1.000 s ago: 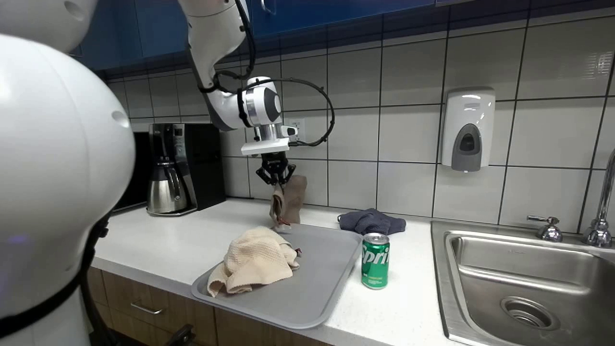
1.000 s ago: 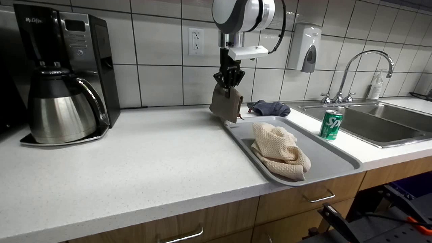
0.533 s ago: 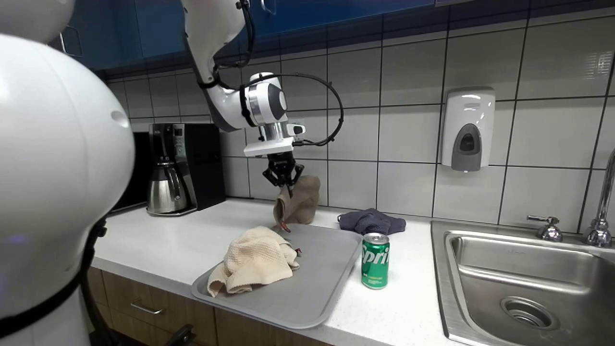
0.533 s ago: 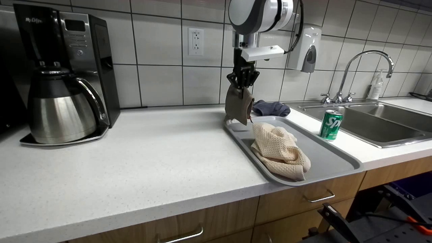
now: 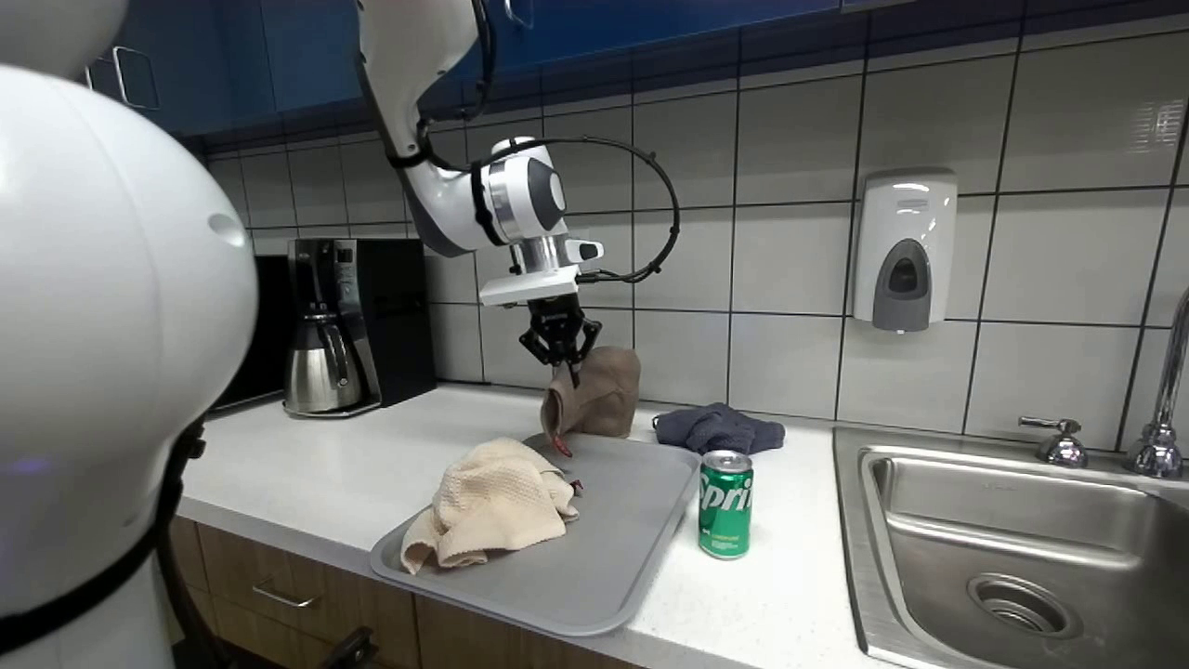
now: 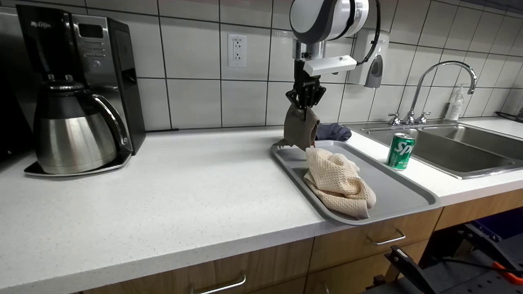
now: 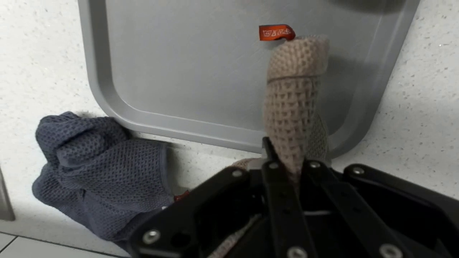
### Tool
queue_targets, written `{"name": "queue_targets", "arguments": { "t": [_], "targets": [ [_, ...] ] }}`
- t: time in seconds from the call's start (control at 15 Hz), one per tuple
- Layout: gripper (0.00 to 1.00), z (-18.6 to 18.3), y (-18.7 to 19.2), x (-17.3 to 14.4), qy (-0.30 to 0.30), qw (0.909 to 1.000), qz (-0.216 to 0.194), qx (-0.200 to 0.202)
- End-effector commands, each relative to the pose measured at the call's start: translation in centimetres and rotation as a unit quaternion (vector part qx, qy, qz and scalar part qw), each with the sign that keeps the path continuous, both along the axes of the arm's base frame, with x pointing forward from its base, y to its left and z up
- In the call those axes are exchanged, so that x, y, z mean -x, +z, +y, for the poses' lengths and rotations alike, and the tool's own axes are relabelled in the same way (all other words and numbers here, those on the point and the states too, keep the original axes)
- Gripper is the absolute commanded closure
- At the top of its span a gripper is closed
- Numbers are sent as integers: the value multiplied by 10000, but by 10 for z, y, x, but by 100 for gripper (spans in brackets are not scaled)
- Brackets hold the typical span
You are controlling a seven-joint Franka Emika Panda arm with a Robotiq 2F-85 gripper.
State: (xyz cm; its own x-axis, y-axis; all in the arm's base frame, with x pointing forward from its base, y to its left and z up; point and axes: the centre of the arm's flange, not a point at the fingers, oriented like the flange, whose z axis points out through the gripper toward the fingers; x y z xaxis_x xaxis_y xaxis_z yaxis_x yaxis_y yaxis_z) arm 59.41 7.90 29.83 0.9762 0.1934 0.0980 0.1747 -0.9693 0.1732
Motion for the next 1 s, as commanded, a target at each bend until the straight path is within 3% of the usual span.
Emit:
{"name": "queue_targets", "arguments": {
  "t": [0.0,0.93],
  "targets": [
    [98,-5,5,18,-40,10000,66,-33],
    [98,3,-8,54,-274,9965,731,-304]
  ]
}}
